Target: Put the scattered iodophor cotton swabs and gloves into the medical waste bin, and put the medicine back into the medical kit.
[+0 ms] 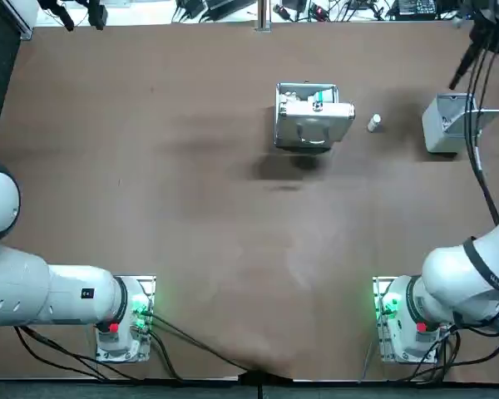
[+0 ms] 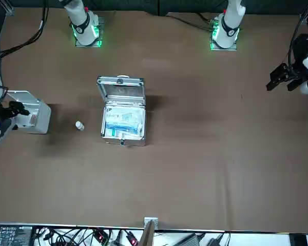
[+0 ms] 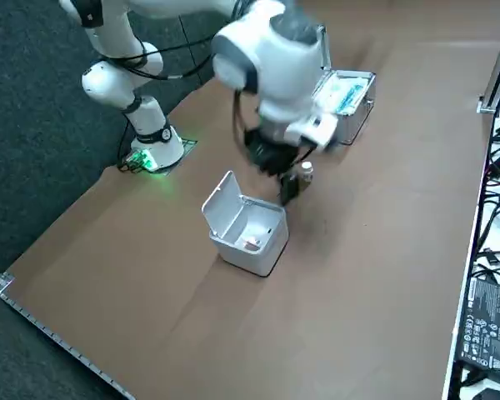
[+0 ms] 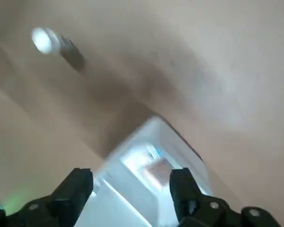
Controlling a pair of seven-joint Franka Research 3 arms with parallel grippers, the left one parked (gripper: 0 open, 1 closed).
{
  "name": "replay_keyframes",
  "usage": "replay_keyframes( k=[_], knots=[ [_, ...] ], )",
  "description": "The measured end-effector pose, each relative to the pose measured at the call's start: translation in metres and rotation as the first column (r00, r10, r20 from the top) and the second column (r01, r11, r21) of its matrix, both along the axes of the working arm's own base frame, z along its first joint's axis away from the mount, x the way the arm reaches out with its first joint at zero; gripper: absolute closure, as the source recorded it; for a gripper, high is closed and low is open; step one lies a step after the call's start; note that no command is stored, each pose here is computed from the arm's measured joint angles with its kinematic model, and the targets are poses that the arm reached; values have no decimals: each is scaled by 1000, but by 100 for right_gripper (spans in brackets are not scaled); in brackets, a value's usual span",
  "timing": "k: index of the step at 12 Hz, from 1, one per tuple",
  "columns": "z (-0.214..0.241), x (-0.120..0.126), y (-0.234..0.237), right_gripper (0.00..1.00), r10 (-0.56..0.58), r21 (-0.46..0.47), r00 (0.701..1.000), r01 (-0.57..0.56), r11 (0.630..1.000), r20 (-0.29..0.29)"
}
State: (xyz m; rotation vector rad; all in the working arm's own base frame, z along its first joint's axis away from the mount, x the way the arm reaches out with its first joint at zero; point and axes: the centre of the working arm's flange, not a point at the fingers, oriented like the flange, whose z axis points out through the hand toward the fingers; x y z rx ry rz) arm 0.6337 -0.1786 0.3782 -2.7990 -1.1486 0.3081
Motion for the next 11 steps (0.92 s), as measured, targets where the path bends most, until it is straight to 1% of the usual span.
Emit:
replay_keyframes(
  k=[2, 4, 7, 8, 9, 11],
  knots=[
    [10, 12, 55, 0, -32, 12, 999, 31, 999, 17],
    [9, 19, 107, 1, -74, 14, 997, 74, 997, 13],
    [-1, 20, 174, 1, -188, -26, 982, 188, 982, 2],
    [-7, 20, 194, 1, -237, -40, 971, 238, 970, 16],
    [-23, 16, 228, 1, -330, -52, 942, 333, 941, 65],
    [-42, 5, 255, 1, -407, -51, 907, 414, 909, 107]
  ],
)
